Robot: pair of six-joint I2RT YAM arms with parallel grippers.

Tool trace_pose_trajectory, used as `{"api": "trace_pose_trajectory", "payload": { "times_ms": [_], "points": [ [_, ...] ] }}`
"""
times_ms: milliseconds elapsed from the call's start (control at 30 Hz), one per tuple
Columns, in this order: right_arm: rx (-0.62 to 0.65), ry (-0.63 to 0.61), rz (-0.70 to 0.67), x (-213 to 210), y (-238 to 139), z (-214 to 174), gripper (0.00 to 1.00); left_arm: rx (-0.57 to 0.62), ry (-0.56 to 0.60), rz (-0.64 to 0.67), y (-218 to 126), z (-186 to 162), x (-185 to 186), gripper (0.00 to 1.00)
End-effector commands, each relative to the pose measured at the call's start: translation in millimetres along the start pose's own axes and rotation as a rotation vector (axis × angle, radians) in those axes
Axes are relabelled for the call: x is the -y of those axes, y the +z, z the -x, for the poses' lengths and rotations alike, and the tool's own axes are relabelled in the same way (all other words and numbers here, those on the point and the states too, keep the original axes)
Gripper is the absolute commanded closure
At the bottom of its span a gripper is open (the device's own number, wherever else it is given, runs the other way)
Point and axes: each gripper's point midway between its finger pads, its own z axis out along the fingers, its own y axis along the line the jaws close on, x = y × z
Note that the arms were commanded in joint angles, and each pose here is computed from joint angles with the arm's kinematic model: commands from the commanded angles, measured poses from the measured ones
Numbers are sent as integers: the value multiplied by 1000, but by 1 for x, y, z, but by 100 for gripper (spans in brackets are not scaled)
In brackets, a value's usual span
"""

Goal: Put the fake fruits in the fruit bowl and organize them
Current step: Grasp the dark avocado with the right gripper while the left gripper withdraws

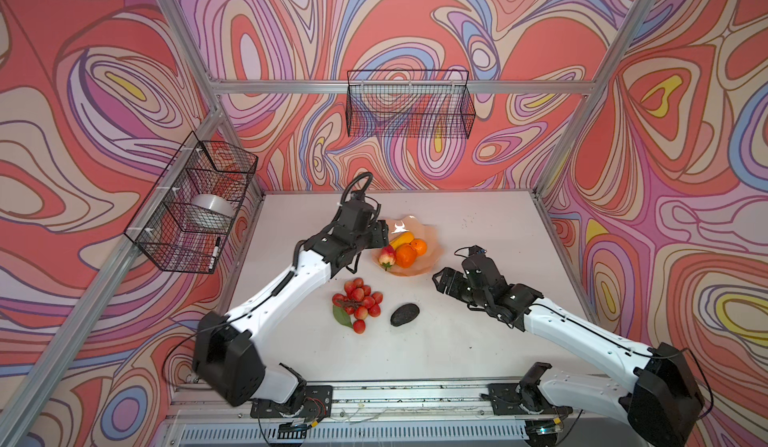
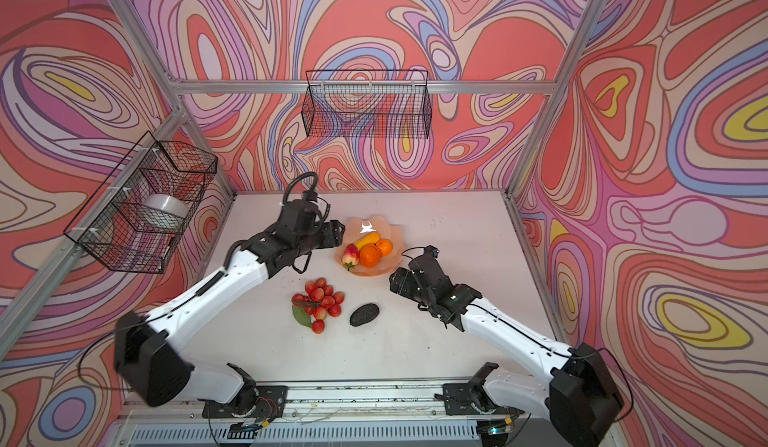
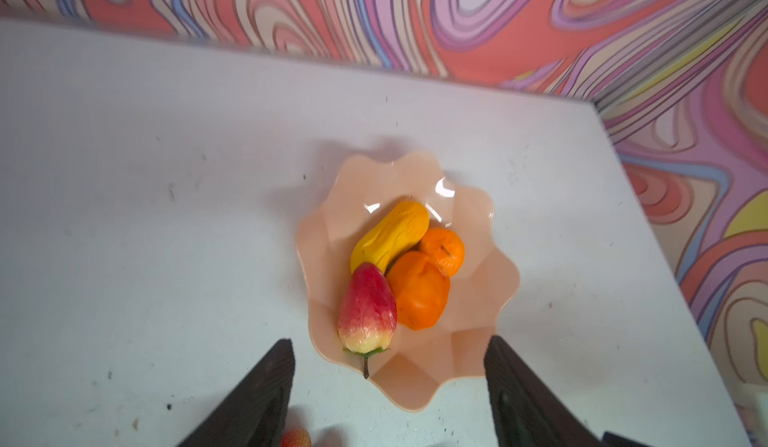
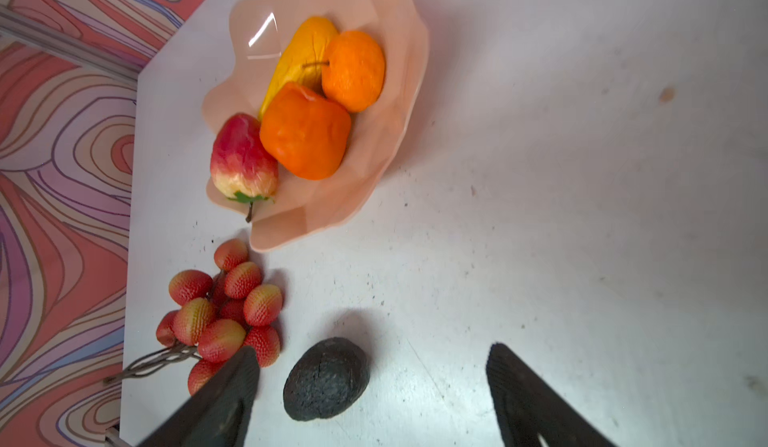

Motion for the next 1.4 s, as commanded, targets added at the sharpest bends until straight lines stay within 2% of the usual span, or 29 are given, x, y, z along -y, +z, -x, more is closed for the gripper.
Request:
{"api": "trace_pose_trajectory", "payload": {
  "times_ms": [0, 100, 300, 533, 733, 867, 967, 1000, 1067, 1133, 1233, 1367],
  "points": [
    [-38, 69, -16, -7, 11, -28, 11, 134, 38, 111, -34, 2, -38, 18],
    [-80, 100, 24, -28, 26, -51, 13, 177, 31, 132, -63, -18, -62, 13],
    [-105, 138, 14, -50, 51, -76, 13, 162, -35, 206, -99, -58, -103, 9],
    [-122, 188, -21, -56, 76, -83, 14, 194, -58, 248, -126, -69, -125, 7],
    [-129, 220, -99, -43, 86, -92, 20, 206, -37, 270, -135, -70, -131, 6],
    [-103, 181, -155, -36, 88, -88, 29, 213, -43, 274, -137, -70, -133, 5],
    [-96, 166, -156, -36, 88, -87, 47, 211, -44, 272, -137, -71, -133, 6],
    [-91, 158, -153, -37, 85, -86, 55, 210, -46, 271, -137, -71, -133, 5],
    [-66, 127, -172, -34, 75, -78, 63, 204, -51, 271, -138, -73, -133, 5],
    [-28, 88, -197, -31, 58, -65, 68, 200, -56, 268, -139, -75, -134, 6],
    [70, 2, -220, -33, 22, -33, 70, 187, -68, 263, -139, -79, -134, 5],
    [133, -71, -211, -38, -8, 27, 70, 141, -104, 256, -135, -92, -135, 5]
  ]
}}
